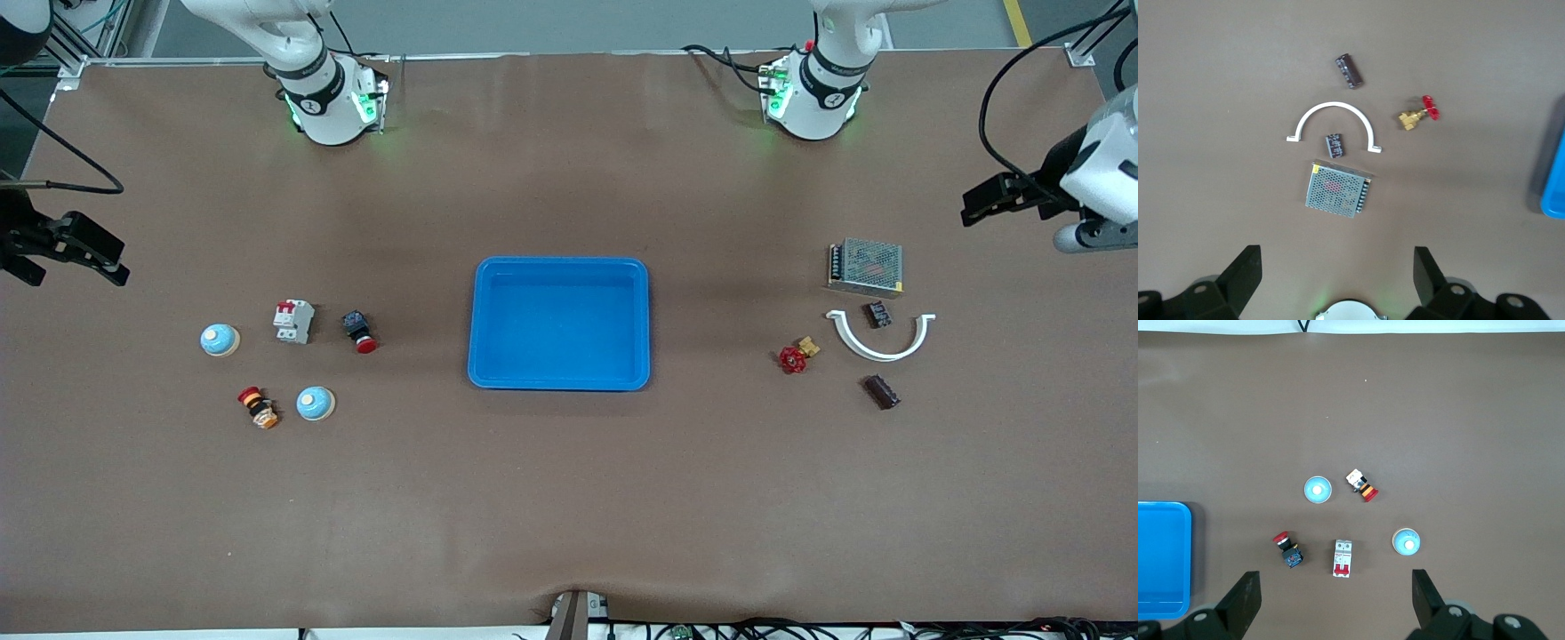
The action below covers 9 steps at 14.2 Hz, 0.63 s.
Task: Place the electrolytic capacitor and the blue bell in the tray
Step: 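Reach the left gripper to the brown capacitor while the right gripper reaches the bell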
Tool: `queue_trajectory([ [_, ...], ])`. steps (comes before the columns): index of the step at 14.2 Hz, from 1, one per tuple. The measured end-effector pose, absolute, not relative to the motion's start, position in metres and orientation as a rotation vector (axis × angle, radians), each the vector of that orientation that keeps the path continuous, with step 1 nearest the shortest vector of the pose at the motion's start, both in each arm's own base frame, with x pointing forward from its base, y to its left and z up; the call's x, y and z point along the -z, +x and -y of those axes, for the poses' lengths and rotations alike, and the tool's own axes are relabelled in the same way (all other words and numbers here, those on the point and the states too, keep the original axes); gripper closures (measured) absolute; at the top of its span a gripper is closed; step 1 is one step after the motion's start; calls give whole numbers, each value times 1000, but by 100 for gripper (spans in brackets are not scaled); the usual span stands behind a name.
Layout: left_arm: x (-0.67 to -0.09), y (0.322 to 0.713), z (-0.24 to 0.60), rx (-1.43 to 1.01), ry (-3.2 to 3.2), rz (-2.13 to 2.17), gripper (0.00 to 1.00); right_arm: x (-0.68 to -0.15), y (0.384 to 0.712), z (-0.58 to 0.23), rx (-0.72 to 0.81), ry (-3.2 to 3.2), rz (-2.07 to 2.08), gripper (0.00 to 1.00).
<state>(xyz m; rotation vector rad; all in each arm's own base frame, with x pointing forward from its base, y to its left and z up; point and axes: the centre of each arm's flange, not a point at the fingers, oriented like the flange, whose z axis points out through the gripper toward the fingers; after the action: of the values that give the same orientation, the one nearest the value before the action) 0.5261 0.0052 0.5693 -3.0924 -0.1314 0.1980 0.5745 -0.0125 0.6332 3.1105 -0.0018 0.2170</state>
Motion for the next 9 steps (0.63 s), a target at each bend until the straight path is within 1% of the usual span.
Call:
queue_trajectory([
  [5,-481,513,-18,-150,-3093,162,0,-627,577,12,-193,3112,1,0],
  [8,-423,502,-36,-81,-3096,214,0,-600,588,12,-113,3116,-2,0],
  [9,-403,497,-41,-67,-3097,228,4,-587,594,13,-72,3118,-2,0],
])
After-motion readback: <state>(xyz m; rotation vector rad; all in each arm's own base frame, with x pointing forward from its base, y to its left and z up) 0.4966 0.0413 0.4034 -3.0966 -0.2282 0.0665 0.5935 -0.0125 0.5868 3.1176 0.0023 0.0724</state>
